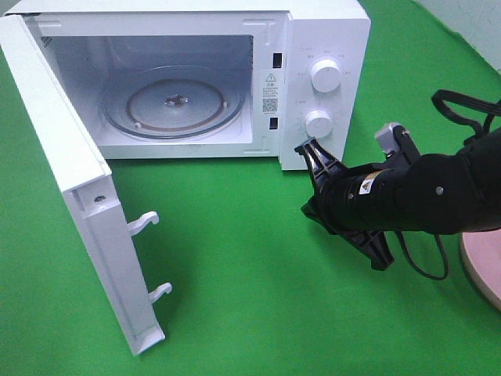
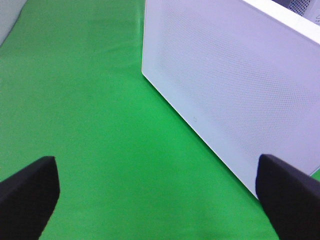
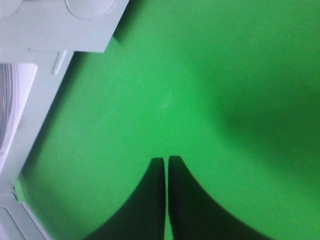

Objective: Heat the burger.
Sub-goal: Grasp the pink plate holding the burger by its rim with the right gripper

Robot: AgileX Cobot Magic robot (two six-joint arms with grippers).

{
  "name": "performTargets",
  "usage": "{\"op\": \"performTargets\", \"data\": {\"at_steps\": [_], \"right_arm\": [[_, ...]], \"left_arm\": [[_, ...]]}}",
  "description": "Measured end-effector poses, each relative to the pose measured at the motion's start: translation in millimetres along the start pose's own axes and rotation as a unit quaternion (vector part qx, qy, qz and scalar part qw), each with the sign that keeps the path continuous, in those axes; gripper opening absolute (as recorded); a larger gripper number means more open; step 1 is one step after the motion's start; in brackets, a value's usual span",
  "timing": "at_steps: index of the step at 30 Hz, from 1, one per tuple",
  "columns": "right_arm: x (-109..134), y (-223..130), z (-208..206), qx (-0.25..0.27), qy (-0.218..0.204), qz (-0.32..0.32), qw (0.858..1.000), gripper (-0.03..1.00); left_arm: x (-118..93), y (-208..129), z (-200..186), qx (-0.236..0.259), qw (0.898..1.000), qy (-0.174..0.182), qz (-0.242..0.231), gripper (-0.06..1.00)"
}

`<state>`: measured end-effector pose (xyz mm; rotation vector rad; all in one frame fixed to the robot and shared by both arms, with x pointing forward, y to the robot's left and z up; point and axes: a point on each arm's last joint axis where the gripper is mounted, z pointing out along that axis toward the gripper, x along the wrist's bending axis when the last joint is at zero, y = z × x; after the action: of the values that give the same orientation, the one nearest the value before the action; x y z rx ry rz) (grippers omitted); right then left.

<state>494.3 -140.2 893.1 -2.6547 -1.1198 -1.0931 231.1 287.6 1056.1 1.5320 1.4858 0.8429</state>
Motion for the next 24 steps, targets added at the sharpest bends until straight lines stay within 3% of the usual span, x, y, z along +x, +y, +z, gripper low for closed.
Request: {"op": "performTargets", "data": {"at_steps": [1,3,8,10,15,16,17,19,22,23,24], "right_arm": [[0.0,0.0,0.0,0.0,0.0,0.0,1.0,0.02],[-1.1,-2.8,-7.4,0.024,-0.022,-0.059,0.998,0.03],[-1.8,-4.4,-13.6,0.04,-0.037,-0.104,0.993,0.04],[-3.0,-5.5,-21.5,0.059,-0.053,-0.173,0.982,0.05],[-5.6,-6.6,-26.3,0.075,-0.069,-0.221,0.97,0.06],[-7.4,-7.3,-30.0,0.088,-0.08,-0.253,0.96,0.07],[-7.4,-7.3,-30.0,0.088,-0.08,-0.253,0.96,0.07],[-10.7,-8.6,-37.6,0.113,-0.1,-0.305,0.94,0.08],[-12.4,-9.3,-41.6,0.127,-0.109,-0.331,0.929,0.08],[-14.1,-9.9,-44.9,0.14,-0.116,-0.356,0.917,0.09],[-14.1,-9.9,-44.9,0.14,-0.116,-0.356,0.917,0.09]], "left_arm": [[0.0,0.0,0.0,0.0,1.0,0.0,0.0,0.99],[0.0,0.0,0.0,0.0,1.0,0.0,0.0,0.99],[0.0,0.0,0.0,0.0,1.0,0.0,0.0,0.99],[0.0,0.0,0.0,0.0,1.0,0.0,0.0,0.99],[0.0,0.0,0.0,0.0,1.0,0.0,0.0,0.99],[0.0,0.0,0.0,0.0,1.0,0.0,0.0,0.99],[0.0,0.0,0.0,0.0,1.0,0.0,0.0,0.99],[0.0,0.0,0.0,0.0,1.0,0.0,0.0,0.99],[0.0,0.0,0.0,0.0,1.0,0.0,0.0,0.99],[0.0,0.0,0.0,0.0,1.0,0.0,0.0,0.99],[0.0,0.0,0.0,0.0,1.0,0.0,0.0,0.99]]}}
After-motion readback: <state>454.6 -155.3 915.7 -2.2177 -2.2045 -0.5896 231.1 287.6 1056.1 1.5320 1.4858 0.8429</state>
